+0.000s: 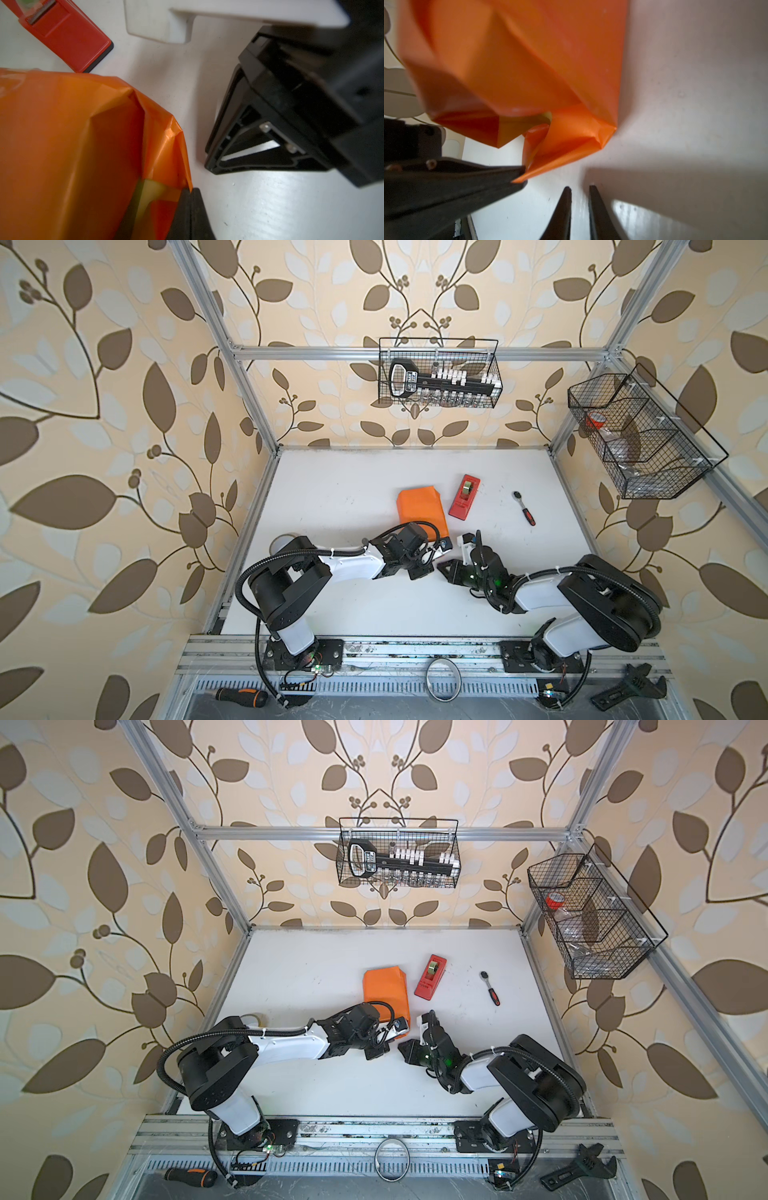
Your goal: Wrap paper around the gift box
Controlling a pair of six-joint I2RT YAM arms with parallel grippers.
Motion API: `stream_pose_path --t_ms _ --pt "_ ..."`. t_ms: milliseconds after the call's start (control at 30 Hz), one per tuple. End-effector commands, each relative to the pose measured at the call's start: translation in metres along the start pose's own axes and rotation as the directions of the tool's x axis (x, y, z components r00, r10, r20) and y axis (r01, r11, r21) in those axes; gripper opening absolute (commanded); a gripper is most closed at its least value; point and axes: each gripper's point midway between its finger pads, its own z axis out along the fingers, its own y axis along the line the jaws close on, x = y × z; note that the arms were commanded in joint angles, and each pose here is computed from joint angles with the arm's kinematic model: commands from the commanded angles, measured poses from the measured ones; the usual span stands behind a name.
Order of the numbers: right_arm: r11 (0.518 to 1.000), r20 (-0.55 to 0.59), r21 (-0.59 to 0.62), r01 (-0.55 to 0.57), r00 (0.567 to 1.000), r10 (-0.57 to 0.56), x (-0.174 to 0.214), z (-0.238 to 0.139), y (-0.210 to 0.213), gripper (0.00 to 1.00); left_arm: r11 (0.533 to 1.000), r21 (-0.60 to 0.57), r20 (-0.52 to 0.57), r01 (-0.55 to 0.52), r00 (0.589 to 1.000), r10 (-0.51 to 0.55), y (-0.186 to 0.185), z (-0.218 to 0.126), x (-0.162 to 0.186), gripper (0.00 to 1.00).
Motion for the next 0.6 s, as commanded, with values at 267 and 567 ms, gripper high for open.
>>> stream_pose_path --t_ms 267,567 --pt "0.996 0.166 -0.018 -0.086 0.982 0.088 -0.0221 0.011 0.0021 0.15 0.999 0.037 0.076 0.002 0.997 -0.005 -0.0031 -0.0099 -0.0169 0.0" --pt "0.993 0.209 -0.045 -0.109 0.971 0.116 -0.0226 0.012 0.0006 0.13 0.999 0.052 0.053 -0.004 0.999 0.002 -0.0054 -0.0072 -0.0137 0.25"
